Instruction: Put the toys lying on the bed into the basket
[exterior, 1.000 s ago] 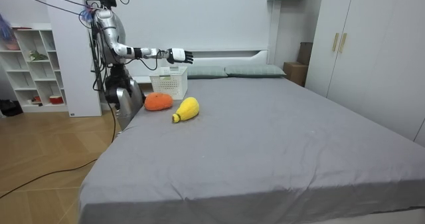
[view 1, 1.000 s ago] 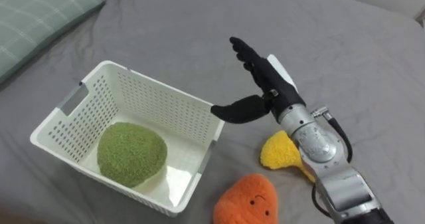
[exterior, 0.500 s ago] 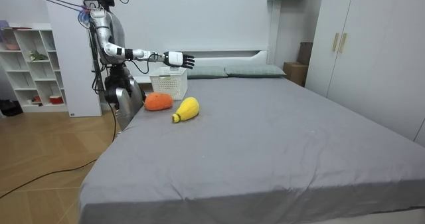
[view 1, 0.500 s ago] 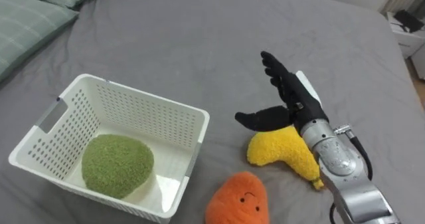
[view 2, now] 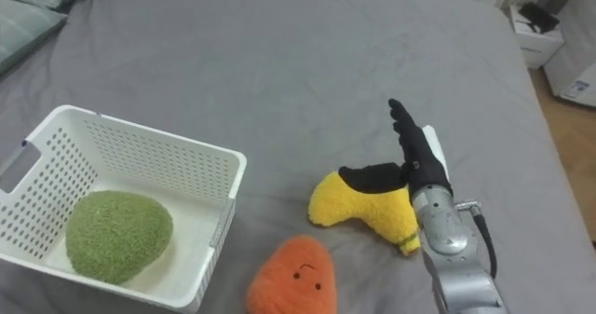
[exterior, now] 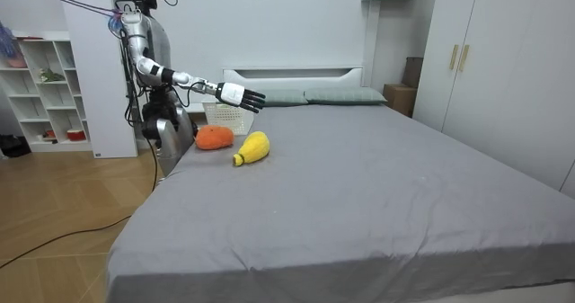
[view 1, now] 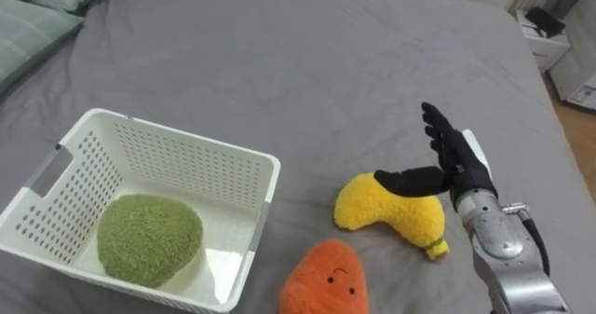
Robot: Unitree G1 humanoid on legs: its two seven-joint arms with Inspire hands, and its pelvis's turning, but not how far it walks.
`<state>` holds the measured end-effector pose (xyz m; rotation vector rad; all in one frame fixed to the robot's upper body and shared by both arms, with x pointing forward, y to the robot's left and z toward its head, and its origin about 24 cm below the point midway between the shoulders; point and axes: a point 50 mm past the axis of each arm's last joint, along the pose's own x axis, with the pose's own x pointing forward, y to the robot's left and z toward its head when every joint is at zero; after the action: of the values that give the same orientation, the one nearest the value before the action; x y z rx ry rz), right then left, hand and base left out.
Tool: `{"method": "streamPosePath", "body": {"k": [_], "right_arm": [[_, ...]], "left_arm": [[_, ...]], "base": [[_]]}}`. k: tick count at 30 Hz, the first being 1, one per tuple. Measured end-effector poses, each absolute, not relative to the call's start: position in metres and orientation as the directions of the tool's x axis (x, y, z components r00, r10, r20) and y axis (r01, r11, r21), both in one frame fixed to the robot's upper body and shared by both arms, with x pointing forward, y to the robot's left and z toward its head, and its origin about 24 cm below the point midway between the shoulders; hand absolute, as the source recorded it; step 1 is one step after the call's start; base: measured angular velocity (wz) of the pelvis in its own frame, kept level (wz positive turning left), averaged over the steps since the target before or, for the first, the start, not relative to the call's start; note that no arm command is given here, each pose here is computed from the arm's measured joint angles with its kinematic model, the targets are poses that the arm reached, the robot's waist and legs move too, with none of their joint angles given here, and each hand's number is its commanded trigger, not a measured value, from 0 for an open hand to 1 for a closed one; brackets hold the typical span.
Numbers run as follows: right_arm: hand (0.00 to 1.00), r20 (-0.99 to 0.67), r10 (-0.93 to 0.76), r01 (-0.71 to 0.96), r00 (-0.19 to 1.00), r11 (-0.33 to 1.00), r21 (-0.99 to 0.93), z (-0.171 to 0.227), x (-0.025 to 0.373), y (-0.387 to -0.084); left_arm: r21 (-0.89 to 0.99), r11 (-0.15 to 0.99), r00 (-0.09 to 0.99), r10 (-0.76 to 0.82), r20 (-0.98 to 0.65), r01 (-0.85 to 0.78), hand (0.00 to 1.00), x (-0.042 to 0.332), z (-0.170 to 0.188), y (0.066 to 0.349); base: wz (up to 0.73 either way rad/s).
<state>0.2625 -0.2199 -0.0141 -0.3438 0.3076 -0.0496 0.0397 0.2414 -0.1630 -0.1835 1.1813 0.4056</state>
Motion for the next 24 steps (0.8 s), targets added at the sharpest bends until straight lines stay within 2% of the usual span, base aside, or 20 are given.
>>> {"method": "streamPosePath", "body": {"k": [9, 19, 24], "right_arm": [[0.0, -0.315, -0.161, 0.026, 0.935, 0.919, -0.393, -0.02, 0.262, -0.233], [0.0, -0.36, -0.238, 0.061, 0.902, 0.896, -0.439, -0.024, 0.289, -0.24], [0.0, -0.315, -0.266, 0.086, 0.911, 0.87, -0.485, -0.017, 0.3, -0.24]], "left_arm": [[0.066, 0.915, 0.31, 0.202, -0.929, -0.398, 0.0, 0.041, -0.163, 0.241], [0.054, 0.94, 0.347, 0.176, -0.921, -0.336, 0.0, 0.065, -0.161, 0.241], [0.047, 0.953, 0.375, 0.163, -0.912, -0.3, 0.0, 0.081, -0.16, 0.238]], "base": [[0.0], [0.01], [0.06]]}}
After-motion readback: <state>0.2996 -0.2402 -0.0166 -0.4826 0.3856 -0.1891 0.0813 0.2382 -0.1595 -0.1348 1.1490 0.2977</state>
